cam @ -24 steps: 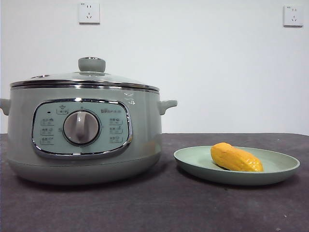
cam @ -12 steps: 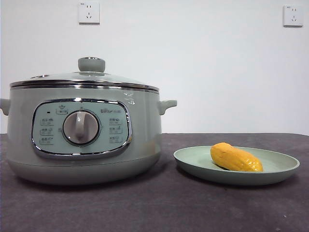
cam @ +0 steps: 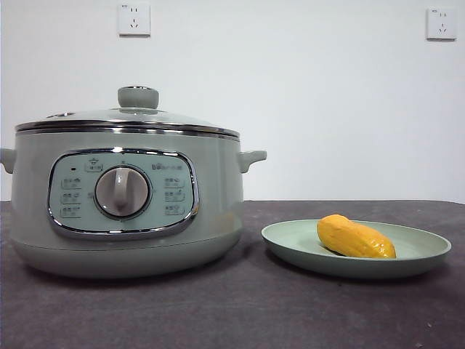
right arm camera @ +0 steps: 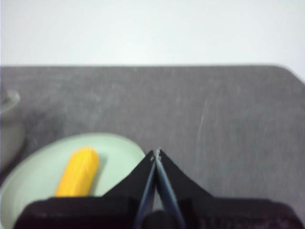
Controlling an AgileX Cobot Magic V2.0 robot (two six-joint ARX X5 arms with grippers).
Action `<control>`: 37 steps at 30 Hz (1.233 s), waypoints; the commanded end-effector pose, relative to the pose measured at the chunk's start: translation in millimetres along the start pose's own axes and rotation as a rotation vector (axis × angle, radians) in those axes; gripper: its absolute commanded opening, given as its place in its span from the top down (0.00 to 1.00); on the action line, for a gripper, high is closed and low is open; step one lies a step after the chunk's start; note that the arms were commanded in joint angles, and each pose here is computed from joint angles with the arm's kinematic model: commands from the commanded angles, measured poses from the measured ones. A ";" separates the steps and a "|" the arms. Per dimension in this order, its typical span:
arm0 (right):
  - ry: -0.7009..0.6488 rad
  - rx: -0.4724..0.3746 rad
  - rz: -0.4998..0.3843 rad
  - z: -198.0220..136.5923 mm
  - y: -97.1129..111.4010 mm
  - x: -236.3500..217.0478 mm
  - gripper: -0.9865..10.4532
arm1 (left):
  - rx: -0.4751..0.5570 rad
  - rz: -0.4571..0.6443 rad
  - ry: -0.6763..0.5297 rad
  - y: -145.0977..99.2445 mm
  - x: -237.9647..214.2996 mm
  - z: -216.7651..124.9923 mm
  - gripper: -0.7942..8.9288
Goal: Take the corn out from the steamer,put the corn on the plate,close the lid
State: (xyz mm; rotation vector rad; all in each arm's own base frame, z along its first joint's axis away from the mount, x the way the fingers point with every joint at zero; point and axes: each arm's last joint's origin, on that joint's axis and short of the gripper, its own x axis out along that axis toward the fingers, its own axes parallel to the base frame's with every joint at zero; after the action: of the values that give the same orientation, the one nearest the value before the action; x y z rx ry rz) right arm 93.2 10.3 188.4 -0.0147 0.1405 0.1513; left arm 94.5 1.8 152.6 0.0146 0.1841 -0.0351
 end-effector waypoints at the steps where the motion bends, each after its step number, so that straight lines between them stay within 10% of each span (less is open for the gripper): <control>1: 0.018 -0.003 0.003 -15.5 0.0 3.4 0.91 | -0.007 -0.002 0.017 0.2 0.8 -3.9 0.92; 37: 0.050 0.029 -0.012 -39.9 -0.3 8.0 0.91 | -0.007 -0.002 0.017 0.2 0.8 -3.9 0.92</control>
State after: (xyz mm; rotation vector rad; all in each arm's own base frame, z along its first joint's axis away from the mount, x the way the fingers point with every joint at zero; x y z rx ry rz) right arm 94.8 10.2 152.6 -0.0002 0.1802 0.1408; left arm 94.5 1.8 152.6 0.0145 0.1841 -0.0351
